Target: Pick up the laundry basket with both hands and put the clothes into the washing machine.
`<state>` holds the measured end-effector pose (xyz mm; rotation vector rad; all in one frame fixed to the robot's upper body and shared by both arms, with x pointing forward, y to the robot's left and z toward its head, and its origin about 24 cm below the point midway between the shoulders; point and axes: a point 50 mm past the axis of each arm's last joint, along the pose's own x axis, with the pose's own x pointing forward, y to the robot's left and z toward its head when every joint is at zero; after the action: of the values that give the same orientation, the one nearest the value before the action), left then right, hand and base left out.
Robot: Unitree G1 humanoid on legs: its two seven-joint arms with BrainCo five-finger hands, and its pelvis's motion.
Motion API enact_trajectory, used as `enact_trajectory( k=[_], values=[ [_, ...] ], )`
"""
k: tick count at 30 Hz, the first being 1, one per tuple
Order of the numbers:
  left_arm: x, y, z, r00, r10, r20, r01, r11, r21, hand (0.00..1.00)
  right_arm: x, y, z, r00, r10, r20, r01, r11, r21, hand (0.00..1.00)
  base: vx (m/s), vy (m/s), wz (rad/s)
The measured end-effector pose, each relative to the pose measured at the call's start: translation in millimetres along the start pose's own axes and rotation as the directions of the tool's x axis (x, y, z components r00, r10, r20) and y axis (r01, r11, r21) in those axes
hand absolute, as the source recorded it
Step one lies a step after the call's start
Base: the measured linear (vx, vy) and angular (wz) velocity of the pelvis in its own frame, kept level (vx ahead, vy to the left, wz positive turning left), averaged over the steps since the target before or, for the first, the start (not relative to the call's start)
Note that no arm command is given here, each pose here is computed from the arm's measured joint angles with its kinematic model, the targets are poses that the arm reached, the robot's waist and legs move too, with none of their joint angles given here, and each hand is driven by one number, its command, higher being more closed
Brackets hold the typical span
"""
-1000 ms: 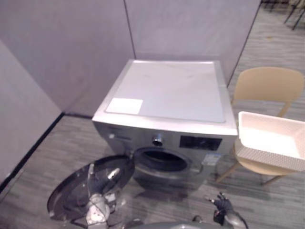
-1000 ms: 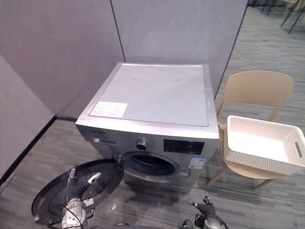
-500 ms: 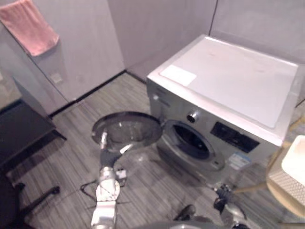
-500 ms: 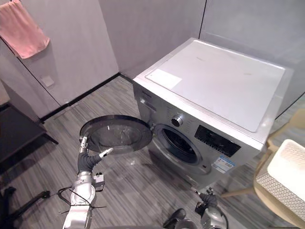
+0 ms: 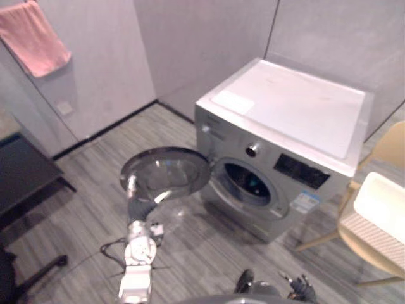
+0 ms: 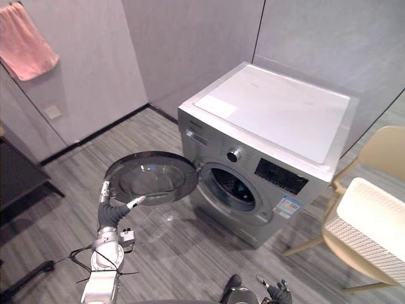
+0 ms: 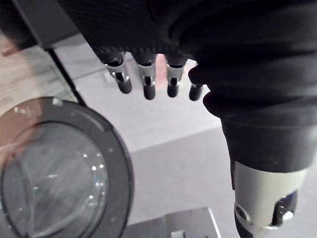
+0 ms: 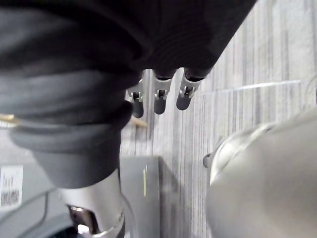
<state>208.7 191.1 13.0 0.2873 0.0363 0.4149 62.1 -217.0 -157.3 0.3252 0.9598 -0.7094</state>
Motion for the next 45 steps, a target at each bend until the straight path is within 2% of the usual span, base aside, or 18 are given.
enact_trajectory(
  k=[3, 7, 13, 19, 24, 28, 33, 39, 45],
  values=[
    [5, 19, -10, 0.997, 0.06, -0.042, -0.058, 0.997, 0.045, 0.0, -8, -23, -31, 0.991, -0.079, -0.112, 0.082, 0.997, 0.015, 0.0, 0.08, -0.173, 0.38],
    [12, 34, -11, 0.99, 0.132, -0.047, -0.129, 0.99, 0.063, 0.0, -11, -41, -36, 0.98, -0.141, -0.137, 0.149, 0.988, 0.048, 0.0, 0.12, -0.13, -0.21],
    [29, 60, 20, 0.966, 0.241, 0.091, -0.246, 0.968, 0.05, 0.0, -7, -36, -22, 0.992, -0.095, -0.079, 0.097, 0.995, 0.022, 0.0, -0.06, -0.019, -0.29],
    [54, 84, 44, 0.916, 0.354, 0.189, -0.376, 0.922, 0.093, 0.0, -4, -29, -3, 1.0, -0.022, 0.006, 0.022, 1.0, -0.016, 0.0, -0.12, 0.018, -0.07],
    [100, 112, 75, 0.871, 0.419, 0.257, -0.46, 0.879, 0.128, 0.0, -1, -22, 12, 0.998, 0.026, 0.062, -0.023, 0.998, -0.06, 0.0, -0.09, 0.042, -0.07],
    [136, 138, 127, 0.818, 0.453, 0.353, -0.523, 0.842, 0.132, 0.0, 1, -5, 24, 0.99, 0.099, 0.1, -0.088, 0.99, -0.11, 0.0, -0.12, 0.125, -0.29],
    [160, 146, 173, 0.798, 0.44, 0.411, -0.534, 0.833, 0.145, 0.0, 1, 0, 23, 0.988, 0.118, 0.096, -0.107, 0.988, -0.113, 0.0, -0.08, 0.146, -0.16],
    [179, 143, 226, 0.797, 0.369, 0.479, -0.509, 0.837, 0.202, 0.0, -7, 21, 14, 0.973, 0.214, 0.083, -0.201, 0.969, -0.14, 0.0, 0.0, 0.114, 0.09],
    [188, 145, 258, 0.799, 0.339, 0.496, -0.491, 0.845, 0.214, 0.0, -13, 43, 18, 0.944, 0.31, 0.113, -0.296, 0.947, -0.126, 0.0, 0.1, 0.025, -0.19]
  ],
)
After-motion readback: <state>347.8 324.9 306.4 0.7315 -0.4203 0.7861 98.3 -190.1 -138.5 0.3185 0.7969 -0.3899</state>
